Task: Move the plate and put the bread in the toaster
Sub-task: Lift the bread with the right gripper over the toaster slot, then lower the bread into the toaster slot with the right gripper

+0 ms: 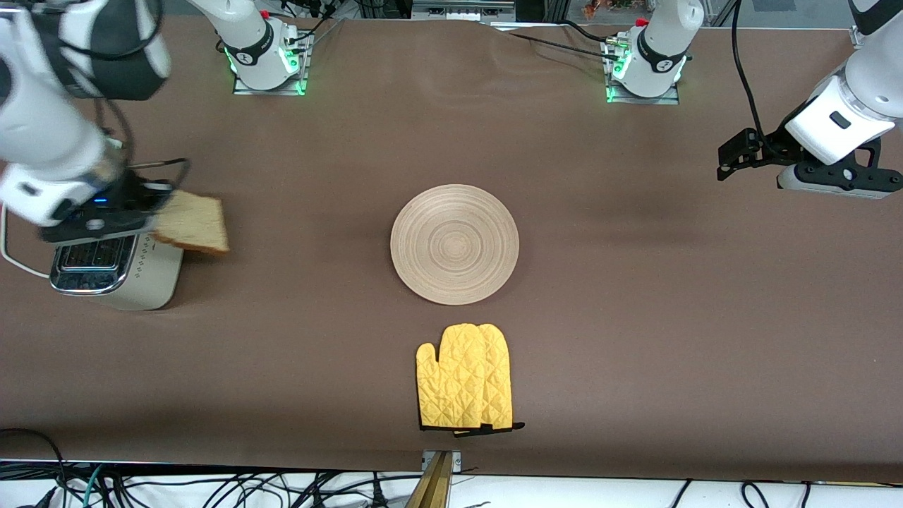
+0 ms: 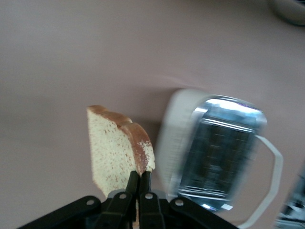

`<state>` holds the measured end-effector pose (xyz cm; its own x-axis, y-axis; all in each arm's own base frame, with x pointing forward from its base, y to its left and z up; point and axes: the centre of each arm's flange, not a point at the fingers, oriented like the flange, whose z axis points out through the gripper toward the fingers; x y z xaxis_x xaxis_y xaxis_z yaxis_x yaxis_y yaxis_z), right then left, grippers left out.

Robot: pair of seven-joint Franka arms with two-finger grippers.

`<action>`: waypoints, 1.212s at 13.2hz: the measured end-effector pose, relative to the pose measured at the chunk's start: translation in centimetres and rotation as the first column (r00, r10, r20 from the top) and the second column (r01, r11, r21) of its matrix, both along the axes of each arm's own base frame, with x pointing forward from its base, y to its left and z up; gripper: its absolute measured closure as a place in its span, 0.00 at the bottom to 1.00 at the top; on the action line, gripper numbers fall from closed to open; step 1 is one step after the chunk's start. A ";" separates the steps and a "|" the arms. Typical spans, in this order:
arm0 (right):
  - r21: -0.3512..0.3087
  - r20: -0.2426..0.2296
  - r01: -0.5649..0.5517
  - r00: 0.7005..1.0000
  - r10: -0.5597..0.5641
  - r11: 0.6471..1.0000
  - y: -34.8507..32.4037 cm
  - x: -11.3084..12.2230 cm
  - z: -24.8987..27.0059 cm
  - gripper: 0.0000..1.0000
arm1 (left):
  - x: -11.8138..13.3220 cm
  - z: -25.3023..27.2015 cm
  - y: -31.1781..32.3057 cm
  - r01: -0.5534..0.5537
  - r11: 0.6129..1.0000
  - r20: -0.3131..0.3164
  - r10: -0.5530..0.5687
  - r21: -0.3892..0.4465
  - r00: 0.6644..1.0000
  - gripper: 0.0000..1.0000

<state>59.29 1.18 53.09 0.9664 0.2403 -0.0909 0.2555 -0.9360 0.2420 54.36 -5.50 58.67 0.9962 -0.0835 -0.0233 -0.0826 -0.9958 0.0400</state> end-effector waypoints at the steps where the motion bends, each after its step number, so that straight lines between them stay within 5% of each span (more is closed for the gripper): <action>1: -0.044 0.003 0.007 1.000 -0.007 0.999 -2.7 0.2 0.9 0.97 | 0.0 0.0 0.0 0.000 1.000 0.000 0.000 0.000 1.000 0.00; 5: -0.169 0.008 0.056 0.998 -0.056 0.984 -7.7 0.1 2.5 0.97 | 0.0 0.0 -0.1 0.001 1.000 0.000 -0.001 0.000 1.000 0.00; 16: -0.267 -0.038 0.168 0.982 -0.185 0.949 -11.6 2.1 -3.9 0.97 | 0.0 0.0 -0.1 0.002 1.000 -0.001 -0.002 0.000 1.000 0.00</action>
